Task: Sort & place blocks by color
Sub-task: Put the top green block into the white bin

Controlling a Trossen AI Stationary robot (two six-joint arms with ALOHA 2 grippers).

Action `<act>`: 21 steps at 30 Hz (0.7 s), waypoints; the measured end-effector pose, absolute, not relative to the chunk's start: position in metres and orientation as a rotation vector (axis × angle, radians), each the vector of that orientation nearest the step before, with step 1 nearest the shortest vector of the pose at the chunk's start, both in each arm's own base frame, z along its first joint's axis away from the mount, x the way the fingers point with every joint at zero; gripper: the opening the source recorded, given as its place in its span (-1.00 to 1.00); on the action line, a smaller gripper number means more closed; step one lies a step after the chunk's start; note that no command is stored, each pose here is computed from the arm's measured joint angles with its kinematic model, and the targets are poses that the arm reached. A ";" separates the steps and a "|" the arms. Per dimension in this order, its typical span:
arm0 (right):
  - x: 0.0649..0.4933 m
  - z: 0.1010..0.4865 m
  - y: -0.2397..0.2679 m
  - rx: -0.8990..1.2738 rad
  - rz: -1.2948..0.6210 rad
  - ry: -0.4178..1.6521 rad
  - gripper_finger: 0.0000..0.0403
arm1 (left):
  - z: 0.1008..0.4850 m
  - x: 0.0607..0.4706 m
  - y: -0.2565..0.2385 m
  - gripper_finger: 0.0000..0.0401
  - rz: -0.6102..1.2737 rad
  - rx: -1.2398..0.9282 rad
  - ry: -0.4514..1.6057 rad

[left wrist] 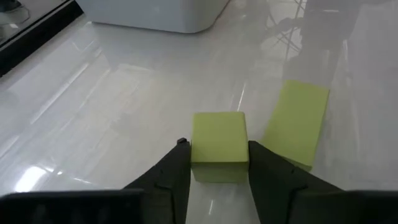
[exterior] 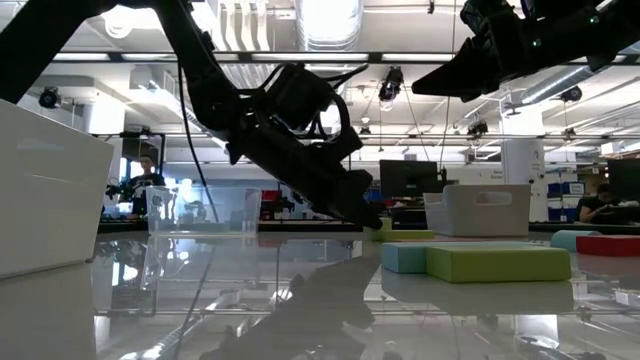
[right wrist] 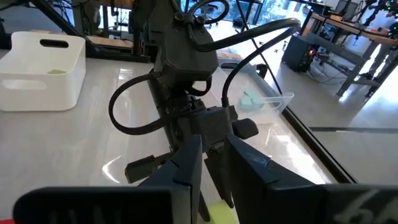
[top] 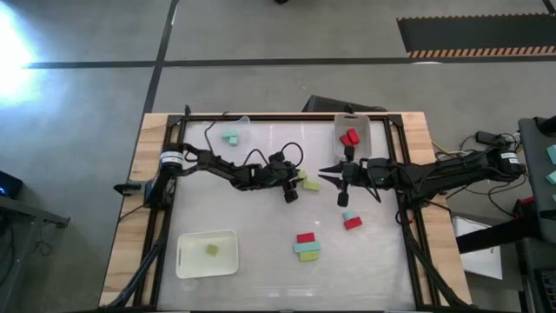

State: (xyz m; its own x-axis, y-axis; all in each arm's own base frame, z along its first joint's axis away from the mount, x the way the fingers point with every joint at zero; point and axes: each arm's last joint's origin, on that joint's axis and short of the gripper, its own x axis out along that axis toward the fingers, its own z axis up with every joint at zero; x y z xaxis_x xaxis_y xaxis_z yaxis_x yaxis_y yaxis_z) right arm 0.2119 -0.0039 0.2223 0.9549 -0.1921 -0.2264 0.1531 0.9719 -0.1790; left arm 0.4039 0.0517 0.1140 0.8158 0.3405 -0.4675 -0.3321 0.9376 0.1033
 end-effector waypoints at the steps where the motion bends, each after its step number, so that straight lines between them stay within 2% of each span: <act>1: 0.212 0.222 -0.004 -0.154 -0.176 0.245 -0.71 | 0.116 0.403 0.051 -0.45 0.356 0.018 0.501; 11: 0.210 0.218 -0.004 -0.098 -0.183 0.270 -0.73 | 0.191 0.384 0.015 -0.45 0.250 0.120 0.484; 21: 0.210 0.213 -0.004 -0.066 -0.187 0.281 -0.73 | 0.279 0.320 -0.051 -0.44 0.048 0.108 0.485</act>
